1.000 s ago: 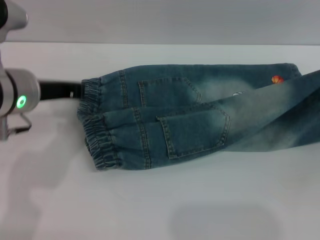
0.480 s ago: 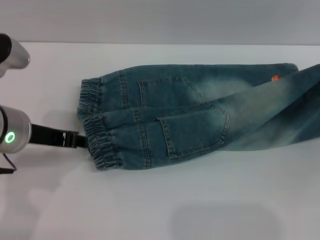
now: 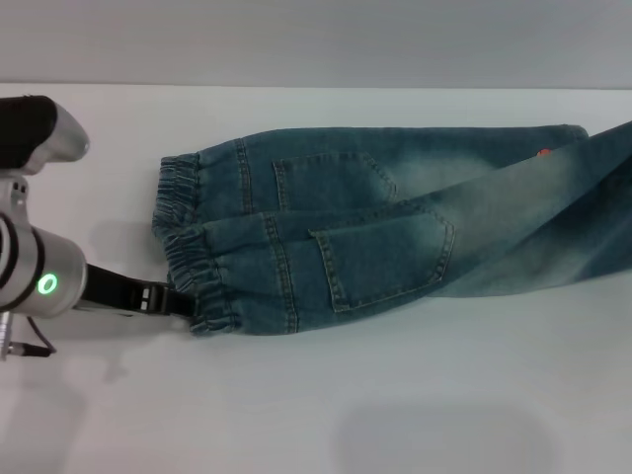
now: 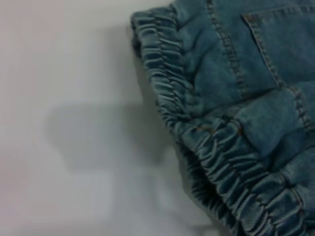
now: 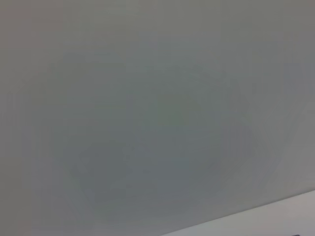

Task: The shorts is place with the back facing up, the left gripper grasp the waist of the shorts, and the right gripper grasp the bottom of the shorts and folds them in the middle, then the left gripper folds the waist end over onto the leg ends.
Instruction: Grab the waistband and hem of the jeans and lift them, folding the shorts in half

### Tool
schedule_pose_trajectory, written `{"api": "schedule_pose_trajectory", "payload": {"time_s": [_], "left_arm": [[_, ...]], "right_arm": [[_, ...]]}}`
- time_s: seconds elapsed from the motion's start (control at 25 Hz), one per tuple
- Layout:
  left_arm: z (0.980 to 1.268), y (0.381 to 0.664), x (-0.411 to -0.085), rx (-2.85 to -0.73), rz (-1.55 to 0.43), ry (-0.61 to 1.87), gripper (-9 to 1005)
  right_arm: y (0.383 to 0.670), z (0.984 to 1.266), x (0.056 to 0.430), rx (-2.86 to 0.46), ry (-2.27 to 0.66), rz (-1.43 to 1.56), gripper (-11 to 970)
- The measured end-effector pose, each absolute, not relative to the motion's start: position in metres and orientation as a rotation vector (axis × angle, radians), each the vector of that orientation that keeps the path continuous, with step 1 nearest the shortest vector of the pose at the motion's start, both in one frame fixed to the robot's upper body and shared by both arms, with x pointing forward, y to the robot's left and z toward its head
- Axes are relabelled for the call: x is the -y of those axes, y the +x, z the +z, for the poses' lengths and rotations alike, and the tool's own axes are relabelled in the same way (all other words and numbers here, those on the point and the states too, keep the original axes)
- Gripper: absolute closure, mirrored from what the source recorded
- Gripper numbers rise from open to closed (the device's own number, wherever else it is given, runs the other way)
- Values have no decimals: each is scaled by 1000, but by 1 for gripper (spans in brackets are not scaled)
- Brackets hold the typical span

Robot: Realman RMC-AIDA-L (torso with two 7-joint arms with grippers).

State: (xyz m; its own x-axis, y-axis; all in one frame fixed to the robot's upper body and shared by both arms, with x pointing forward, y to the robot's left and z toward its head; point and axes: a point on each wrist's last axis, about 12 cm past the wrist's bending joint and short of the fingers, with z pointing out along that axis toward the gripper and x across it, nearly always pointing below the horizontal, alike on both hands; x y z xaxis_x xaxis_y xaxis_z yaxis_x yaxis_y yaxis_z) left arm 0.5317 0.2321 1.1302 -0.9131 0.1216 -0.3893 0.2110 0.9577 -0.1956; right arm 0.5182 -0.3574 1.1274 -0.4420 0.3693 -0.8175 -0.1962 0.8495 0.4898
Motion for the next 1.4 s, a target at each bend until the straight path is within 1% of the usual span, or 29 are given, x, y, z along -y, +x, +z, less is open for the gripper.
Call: {"api": "schedule_pose_trajectory", "payload": {"time_s": [0.04, 0.2, 0.48, 1.0, 1.24, 1.4], "left_arm": [[1129, 532, -231, -2731, -333, 244, 154], [1128, 534, -230, -2731, -343, 249, 172], [1126, 534, -227, -2723, -438, 252, 205], [1118, 535, -223, -2738, -493, 266, 265], [1128, 535, -215, -2641, -619, 347, 292], [1127, 535, -215, -2637, -626, 342, 311]], "right_arm": [[518, 1127, 357, -1926, 129, 644, 961], [517, 1127, 358, -1928, 131, 643, 961], [517, 1125, 358, -1933, 136, 645, 960], [516, 1126, 359, -1930, 135, 639, 960], [516, 1127, 361, -1928, 139, 639, 960], [515, 1127, 361, -1930, 136, 644, 960]]}}
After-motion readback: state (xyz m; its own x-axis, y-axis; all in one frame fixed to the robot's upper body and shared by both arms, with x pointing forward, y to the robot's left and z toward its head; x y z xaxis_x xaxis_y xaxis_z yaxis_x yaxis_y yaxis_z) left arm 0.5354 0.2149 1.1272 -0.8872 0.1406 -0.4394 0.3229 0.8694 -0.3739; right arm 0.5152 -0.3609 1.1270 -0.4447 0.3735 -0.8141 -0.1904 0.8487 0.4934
